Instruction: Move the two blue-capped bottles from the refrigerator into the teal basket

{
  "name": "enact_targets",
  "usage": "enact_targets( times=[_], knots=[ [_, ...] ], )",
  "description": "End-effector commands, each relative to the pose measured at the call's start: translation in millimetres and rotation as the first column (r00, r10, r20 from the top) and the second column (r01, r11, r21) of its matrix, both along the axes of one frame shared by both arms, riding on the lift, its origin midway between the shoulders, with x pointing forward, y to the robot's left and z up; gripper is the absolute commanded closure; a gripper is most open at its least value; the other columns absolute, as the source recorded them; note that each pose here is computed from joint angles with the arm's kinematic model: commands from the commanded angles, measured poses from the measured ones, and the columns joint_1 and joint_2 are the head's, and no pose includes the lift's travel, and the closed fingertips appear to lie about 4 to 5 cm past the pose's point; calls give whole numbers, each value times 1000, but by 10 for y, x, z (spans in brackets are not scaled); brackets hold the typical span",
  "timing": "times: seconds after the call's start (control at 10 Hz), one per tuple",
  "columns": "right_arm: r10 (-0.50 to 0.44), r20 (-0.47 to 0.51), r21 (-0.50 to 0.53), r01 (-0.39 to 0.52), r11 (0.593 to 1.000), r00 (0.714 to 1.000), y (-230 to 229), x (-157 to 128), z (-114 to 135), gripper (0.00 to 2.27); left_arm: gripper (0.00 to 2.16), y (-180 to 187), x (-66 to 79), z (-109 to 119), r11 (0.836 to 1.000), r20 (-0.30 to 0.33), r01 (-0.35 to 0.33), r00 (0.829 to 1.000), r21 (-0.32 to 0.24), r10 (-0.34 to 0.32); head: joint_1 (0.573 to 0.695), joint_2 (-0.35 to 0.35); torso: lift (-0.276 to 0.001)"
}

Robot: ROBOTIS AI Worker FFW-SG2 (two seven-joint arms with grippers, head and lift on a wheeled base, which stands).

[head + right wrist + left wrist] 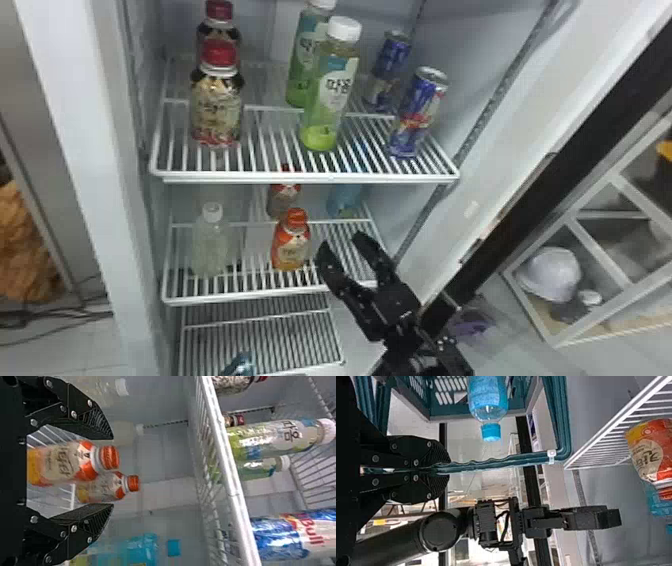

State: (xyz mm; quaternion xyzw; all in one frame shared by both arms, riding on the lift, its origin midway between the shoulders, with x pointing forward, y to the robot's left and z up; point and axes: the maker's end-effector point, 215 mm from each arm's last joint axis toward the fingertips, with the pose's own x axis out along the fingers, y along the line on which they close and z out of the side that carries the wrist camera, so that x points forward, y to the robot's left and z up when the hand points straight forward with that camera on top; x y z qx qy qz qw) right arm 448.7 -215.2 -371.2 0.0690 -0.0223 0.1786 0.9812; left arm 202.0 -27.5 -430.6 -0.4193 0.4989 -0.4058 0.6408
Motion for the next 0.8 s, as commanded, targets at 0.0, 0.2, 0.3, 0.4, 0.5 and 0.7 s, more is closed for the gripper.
enact_targets(
  times=[0.0, 0.2, 0.3, 0.4, 0.5, 0.7],
  knots=[
    [-28, 42, -20, 29, 999, 999, -54, 71, 108, 456, 1108, 9, -10, -13, 1000, -4, -3, 1000, 2, 3, 695, -350, -136],
    [-98, 98, -26, 101, 995, 990, -189, 211, 212, 456, 1108, 11, 1, -12, 1000, -1, -3, 1000, 3, 3, 695, -350, -136],
    [-125, 108, -30, 129, 991, 986, -250, 281, 204, 456, 1108, 5, -4, -10, 1000, -2, -2, 1000, 2, 2, 695, -350, -136],
    [-148, 120, -39, 154, 987, 982, -290, 346, 188, 456, 1108, 20, 16, -16, 1000, 2, -4, 1000, 7, 4, 695, -350, -136],
    [-176, 131, -41, 183, 982, 976, -347, 408, 173, 456, 1108, 6, 10, -16, 1000, 1, -3, 1000, 7, 3, 695, -350, -136],
    [-236, 142, -33, 243, 969, 961, -483, 540, 100, 456, 1108, -21, 10, -5, 1000, 4, 3, 1000, 7, -3, 695, -350, -136]
  ],
)
